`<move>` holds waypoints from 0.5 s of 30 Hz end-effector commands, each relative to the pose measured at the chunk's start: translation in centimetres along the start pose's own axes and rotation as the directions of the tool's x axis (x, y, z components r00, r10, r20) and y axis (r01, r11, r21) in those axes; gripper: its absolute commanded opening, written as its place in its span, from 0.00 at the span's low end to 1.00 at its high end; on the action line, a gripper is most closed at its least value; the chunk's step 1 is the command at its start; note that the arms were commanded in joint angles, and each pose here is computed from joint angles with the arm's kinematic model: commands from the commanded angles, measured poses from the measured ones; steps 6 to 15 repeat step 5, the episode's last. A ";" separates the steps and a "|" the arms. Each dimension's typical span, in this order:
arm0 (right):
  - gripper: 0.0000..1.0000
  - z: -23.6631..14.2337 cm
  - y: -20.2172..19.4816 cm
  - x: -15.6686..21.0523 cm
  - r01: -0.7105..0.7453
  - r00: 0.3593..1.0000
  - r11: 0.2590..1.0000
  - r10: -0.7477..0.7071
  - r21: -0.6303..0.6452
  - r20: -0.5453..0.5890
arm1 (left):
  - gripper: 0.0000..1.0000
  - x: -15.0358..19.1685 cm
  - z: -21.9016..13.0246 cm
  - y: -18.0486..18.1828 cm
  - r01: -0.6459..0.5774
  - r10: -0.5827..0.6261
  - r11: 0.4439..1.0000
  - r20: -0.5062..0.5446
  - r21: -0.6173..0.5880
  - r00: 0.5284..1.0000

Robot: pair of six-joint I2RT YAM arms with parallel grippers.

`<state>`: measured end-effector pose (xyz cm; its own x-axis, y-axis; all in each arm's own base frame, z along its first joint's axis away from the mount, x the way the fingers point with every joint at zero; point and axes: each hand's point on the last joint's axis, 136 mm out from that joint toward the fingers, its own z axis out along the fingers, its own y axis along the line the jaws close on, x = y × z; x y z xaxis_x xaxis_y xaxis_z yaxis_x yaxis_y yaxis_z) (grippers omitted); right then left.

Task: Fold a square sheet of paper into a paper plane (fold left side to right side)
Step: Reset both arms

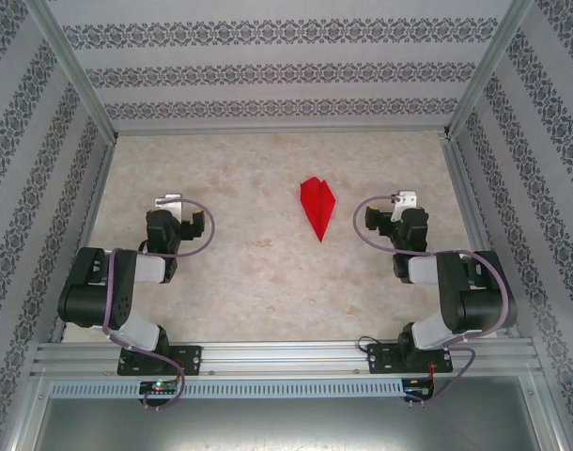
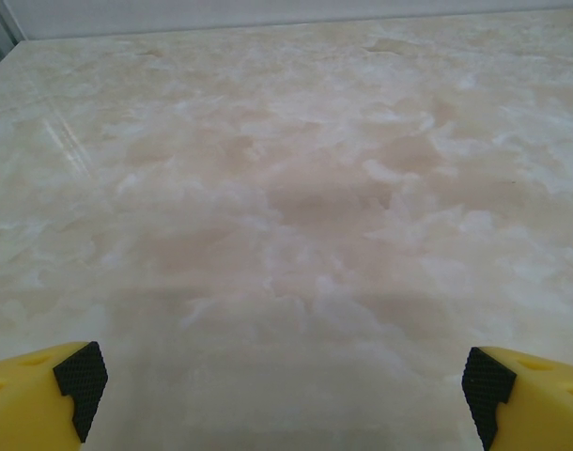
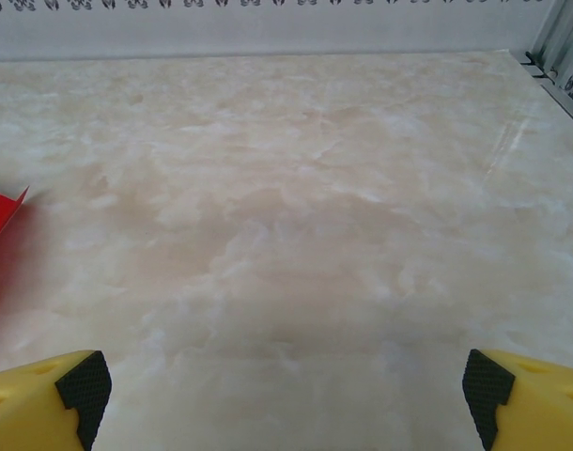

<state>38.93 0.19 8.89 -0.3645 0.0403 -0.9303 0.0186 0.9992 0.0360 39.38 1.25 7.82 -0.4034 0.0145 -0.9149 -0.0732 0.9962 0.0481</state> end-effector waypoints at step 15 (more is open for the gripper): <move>0.98 0.1 0.1 -1.8 0.022 0.999 1.000 -0.022 0.007 0.046 | 1.00 -0.6 0.2 0.1 0.028 -0.028 1.000 0.014 0.005 1.000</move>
